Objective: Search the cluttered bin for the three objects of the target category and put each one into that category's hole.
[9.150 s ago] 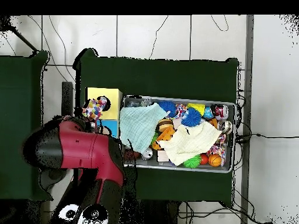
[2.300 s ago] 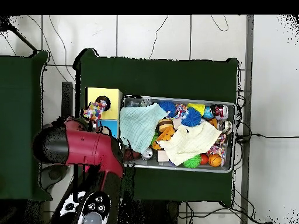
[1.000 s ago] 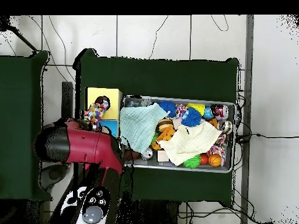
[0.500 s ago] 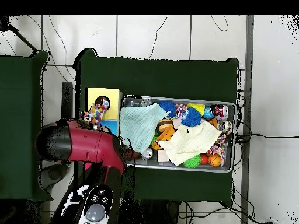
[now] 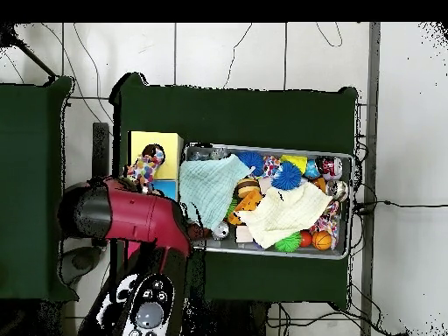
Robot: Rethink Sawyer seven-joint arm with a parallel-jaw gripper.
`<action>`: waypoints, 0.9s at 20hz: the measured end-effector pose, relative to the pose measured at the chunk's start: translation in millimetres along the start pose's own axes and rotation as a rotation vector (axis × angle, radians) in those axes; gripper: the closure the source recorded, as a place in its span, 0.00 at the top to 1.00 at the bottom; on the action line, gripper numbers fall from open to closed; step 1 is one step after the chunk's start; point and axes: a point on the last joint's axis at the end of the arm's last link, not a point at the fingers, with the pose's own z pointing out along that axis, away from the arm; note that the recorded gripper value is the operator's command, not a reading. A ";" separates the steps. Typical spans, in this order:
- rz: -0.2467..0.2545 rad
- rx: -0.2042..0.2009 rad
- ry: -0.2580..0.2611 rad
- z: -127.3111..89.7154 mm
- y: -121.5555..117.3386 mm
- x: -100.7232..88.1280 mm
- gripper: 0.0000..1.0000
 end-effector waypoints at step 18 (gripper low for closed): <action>0.022 -0.019 0.061 33.4 -6.7 3.6 0.00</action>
